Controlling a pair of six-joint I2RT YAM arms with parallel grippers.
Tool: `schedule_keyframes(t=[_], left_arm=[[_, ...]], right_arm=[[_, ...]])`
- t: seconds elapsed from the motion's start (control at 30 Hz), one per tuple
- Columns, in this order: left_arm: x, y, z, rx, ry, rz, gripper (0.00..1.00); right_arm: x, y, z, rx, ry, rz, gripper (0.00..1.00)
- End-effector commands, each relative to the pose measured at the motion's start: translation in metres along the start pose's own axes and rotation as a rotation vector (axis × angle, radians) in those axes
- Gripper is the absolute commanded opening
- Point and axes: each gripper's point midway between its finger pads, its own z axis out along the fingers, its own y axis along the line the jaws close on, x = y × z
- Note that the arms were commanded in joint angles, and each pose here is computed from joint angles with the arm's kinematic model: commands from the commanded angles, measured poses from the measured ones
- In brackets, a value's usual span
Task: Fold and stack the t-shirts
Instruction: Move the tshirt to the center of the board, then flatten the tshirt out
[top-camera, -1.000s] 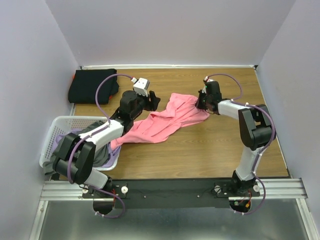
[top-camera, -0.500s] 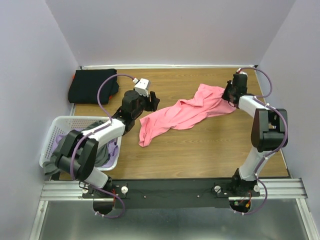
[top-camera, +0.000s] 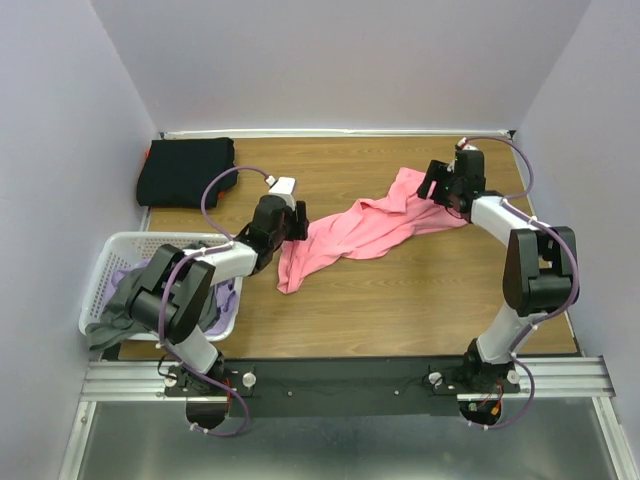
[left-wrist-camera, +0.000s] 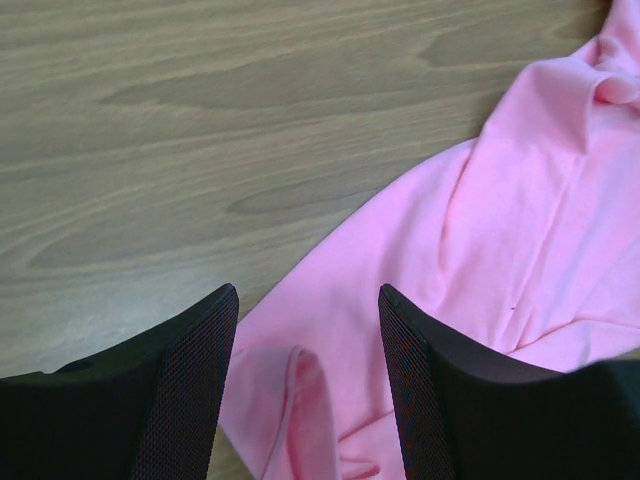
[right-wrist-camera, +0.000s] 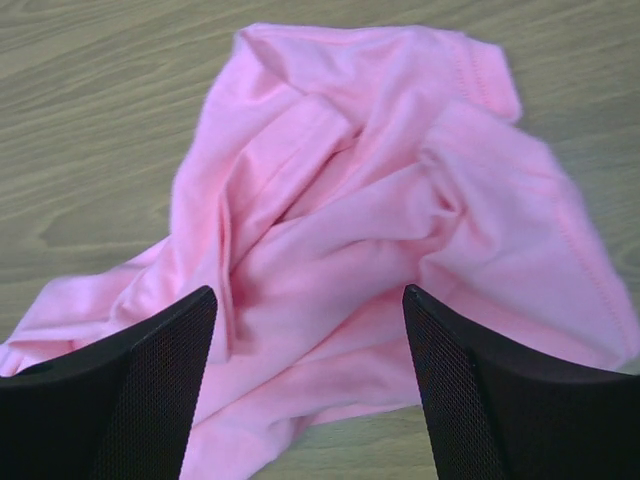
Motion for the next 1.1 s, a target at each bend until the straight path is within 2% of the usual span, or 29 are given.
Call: schedule_keyframes(t=[0.0,0.17,0.37,0.57,0.6,0.73,0.8,0.83,0.87,1.0,1.07], left_arm=[[-0.001,0.016,-0.011,-0.102,-0.025,-0.046,0.66],[0.02,0.018,-0.013,-0.097,0.022,-0.059,0.66],[0.043,0.007,-0.008,-0.016,0.078,-0.067,0.66],[0.052,0.014,-0.008,-0.044,0.091,-0.07,0.63],[0.052,0.012,-0.008,-0.033,0.093,-0.069,0.6],[0.05,0.008,-0.004,-0.019,0.093,-0.066,0.25],[0.052,0.007,0.0,-0.008,0.103,-0.059,0.14],[0.05,0.005,0.003,-0.002,0.102,-0.058,0.04],[0.048,0.005,0.005,-0.002,0.099,-0.056,0.0],[0.021,-0.002,0.014,0.034,0.052,-0.05,0.0],[-0.006,-0.004,0.021,0.04,-0.001,-0.041,0.0]], right_arm=[[0.008,0.024,-0.011,-0.069,0.018,-0.023,0.82],[0.02,0.04,-0.011,-0.109,0.044,-0.051,0.82],[0.035,0.044,0.0,-0.125,0.087,-0.054,0.82],[0.037,0.045,0.003,-0.131,0.094,-0.056,0.83],[0.036,0.046,0.004,-0.134,0.094,-0.056,0.83],[0.04,0.045,0.01,-0.132,0.108,-0.057,0.83],[0.043,0.046,0.013,-0.133,0.114,-0.056,0.83],[0.042,0.045,0.013,-0.133,0.115,-0.055,0.83],[0.042,0.045,0.014,-0.132,0.114,-0.056,0.83],[0.041,0.045,0.017,-0.124,0.115,-0.057,0.83],[0.042,0.044,0.019,-0.121,0.116,-0.059,0.83]])
